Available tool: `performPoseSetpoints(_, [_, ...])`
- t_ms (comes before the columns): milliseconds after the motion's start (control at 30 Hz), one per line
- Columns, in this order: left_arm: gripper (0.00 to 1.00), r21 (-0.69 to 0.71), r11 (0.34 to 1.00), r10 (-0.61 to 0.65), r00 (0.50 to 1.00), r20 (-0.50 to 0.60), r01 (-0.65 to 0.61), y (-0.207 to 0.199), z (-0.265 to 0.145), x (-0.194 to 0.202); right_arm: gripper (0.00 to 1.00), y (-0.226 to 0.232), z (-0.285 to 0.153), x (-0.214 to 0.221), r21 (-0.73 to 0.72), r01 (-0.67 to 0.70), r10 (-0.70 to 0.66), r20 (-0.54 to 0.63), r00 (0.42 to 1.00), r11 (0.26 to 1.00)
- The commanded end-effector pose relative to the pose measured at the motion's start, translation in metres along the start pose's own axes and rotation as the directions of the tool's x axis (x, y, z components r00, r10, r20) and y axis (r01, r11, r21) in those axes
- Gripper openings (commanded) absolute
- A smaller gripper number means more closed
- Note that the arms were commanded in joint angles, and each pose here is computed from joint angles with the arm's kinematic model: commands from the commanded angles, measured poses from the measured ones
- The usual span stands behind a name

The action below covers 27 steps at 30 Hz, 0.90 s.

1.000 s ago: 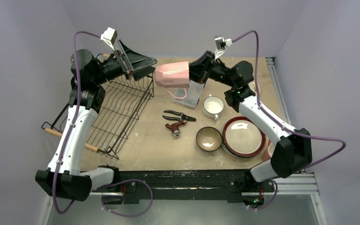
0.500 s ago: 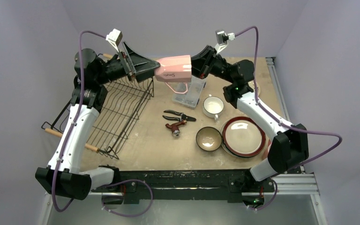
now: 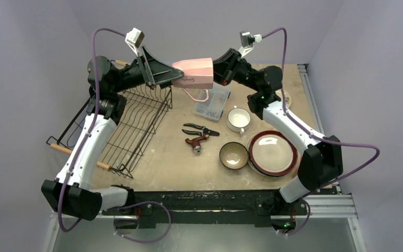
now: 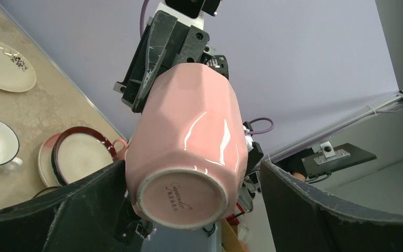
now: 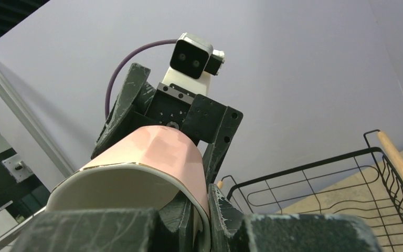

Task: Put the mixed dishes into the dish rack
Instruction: Turn the cup upside down in the dish rack.

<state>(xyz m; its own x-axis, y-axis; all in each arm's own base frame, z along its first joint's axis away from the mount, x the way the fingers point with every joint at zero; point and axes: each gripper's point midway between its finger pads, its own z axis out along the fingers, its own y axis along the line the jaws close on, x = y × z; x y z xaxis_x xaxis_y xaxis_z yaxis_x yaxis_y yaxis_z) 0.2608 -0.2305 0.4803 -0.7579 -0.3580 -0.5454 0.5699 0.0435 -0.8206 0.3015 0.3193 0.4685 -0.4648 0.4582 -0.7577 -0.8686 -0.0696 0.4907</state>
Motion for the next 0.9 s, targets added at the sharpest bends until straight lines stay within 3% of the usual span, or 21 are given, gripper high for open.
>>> performPoseSetpoints(0, [0.95,0.076,0.994,0.079,0.996,-0.029,-0.076,-0.025,0.003,0.001,0.00,0.036,0.013,-0.032,-0.085,0.067,-0.058,0.105,0.993,0.994])
performPoseSetpoints(367, [0.96,0.033,0.996,0.080,0.995,-0.054,-0.078,-0.023,0.007,0.002,0.00,0.027,0.021,-0.021,-0.054,0.061,-0.057,0.062,0.996,0.997])
performPoseSetpoints(667, [0.87,0.043,0.996,0.079,0.994,-0.071,-0.076,-0.023,0.010,0.003,0.00,0.020,0.023,-0.018,-0.024,0.054,-0.053,0.051,0.997,0.998])
performPoseSetpoints(767, [0.73,0.056,0.995,0.084,0.994,-0.075,-0.080,-0.025,0.010,0.003,0.00,0.018,0.023,-0.018,-0.019,0.051,-0.050,0.052,0.997,0.999])
performPoseSetpoints(867, [0.39,0.078,0.994,0.083,0.993,-0.079,-0.076,-0.027,0.010,0.004,0.01,0.013,0.024,-0.016,-0.002,0.042,-0.042,0.043,0.998,0.999])
